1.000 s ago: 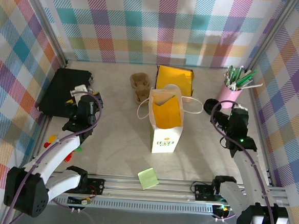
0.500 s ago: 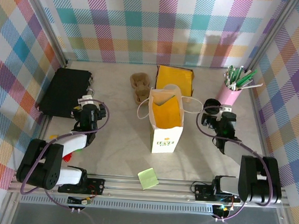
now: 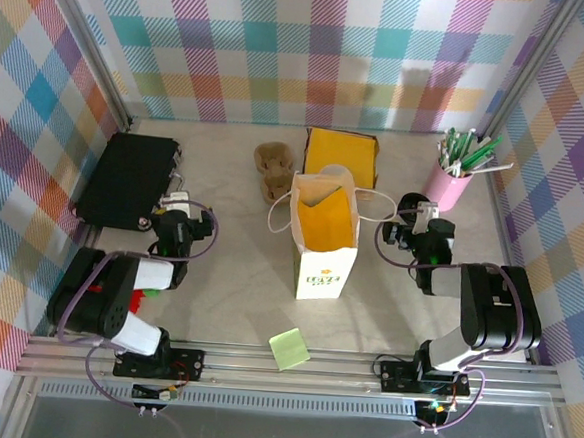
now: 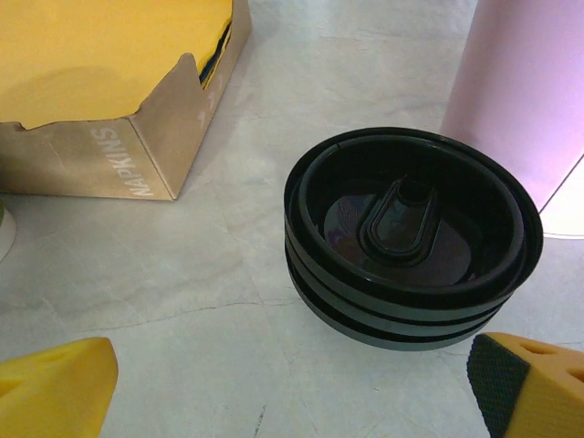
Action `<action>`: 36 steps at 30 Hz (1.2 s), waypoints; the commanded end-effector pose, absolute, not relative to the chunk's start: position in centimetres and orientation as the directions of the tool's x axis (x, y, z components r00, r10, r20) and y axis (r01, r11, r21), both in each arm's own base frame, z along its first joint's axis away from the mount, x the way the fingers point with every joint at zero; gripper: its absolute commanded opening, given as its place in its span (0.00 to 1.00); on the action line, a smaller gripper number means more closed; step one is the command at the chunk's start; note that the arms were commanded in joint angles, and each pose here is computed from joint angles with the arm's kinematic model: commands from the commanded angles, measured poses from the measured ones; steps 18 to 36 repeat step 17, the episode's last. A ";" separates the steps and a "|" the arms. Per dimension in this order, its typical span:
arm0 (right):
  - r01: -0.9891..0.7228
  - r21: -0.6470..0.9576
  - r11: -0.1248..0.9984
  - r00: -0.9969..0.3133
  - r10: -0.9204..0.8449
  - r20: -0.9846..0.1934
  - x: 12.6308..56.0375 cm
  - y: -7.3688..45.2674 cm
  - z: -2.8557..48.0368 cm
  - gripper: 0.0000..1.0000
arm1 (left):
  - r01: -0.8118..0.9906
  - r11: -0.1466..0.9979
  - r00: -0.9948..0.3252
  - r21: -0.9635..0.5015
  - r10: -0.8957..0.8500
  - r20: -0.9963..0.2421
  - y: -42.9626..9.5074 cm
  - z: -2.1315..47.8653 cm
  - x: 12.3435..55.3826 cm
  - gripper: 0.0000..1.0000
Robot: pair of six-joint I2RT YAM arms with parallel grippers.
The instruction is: Pack the takeout coffee
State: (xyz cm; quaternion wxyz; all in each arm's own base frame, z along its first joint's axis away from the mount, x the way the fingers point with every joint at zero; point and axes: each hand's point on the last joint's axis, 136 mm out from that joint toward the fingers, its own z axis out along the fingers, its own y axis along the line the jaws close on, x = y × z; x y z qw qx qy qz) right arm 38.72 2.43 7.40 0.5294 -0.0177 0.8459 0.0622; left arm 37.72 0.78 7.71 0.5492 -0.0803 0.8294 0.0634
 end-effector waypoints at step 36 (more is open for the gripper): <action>-0.117 0.078 0.990 -0.354 0.032 -0.935 39.1 2.5 9.3 0.99 | -0.212 0.977 -0.338 -0.021 -0.094 -0.936 1.0 8.6 39.4 1.00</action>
